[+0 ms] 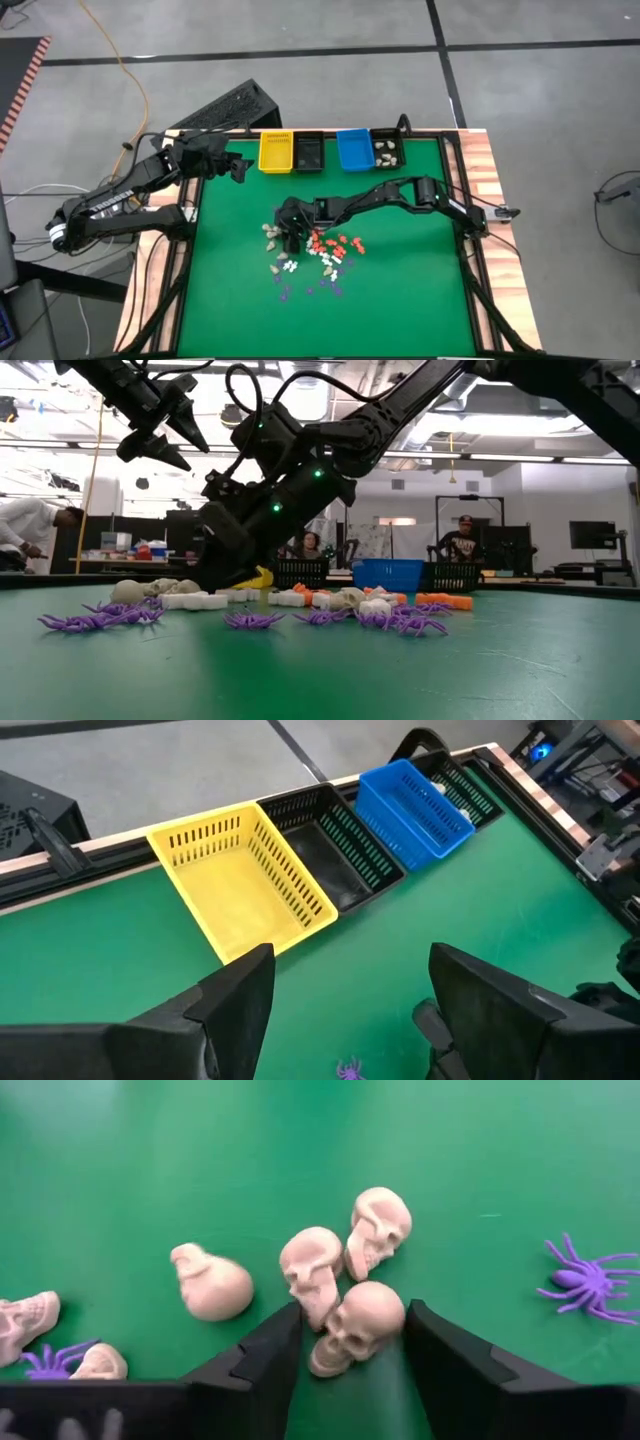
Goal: Sort Halloween decoration
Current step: Put the white skull toy into the right black basket
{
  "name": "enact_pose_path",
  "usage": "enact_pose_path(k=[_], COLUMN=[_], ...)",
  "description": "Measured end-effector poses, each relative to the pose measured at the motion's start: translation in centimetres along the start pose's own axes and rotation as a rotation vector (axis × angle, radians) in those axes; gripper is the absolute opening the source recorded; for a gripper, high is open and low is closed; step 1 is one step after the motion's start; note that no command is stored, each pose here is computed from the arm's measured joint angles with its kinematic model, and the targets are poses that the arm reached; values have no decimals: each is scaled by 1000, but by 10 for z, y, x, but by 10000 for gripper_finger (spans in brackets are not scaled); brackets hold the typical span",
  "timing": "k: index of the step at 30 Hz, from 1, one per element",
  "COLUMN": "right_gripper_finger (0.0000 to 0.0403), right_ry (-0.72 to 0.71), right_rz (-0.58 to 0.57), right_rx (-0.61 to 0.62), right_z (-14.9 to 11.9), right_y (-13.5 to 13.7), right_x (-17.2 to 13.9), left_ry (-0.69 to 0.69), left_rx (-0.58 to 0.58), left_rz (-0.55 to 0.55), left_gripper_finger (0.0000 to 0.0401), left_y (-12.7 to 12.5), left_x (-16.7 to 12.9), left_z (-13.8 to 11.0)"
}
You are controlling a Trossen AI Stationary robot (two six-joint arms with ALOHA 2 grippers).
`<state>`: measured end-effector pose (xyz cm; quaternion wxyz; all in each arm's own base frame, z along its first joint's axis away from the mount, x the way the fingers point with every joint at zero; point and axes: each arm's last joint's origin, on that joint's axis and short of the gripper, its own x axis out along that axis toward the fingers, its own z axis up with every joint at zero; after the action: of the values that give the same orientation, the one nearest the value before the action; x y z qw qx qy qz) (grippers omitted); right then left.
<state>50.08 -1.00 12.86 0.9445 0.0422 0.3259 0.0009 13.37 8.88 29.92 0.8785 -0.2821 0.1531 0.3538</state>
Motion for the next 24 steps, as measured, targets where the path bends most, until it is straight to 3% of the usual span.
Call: enact_pose_path(k=[10, 24], right_gripper_finger=[91, 76], right_ry=[21, 19], right_rz=[-8, -9], right_rx=[49, 104], right_z=[-2, 7], right_y=[-3, -5], right_x=[0, -12], left_ry=[0, 1], left_rx=[0, 0], left_rz=[0, 0], left_gripper_finger=[256, 256], left_y=[0, 0], left_x=[0, 0], left_z=[0, 0])
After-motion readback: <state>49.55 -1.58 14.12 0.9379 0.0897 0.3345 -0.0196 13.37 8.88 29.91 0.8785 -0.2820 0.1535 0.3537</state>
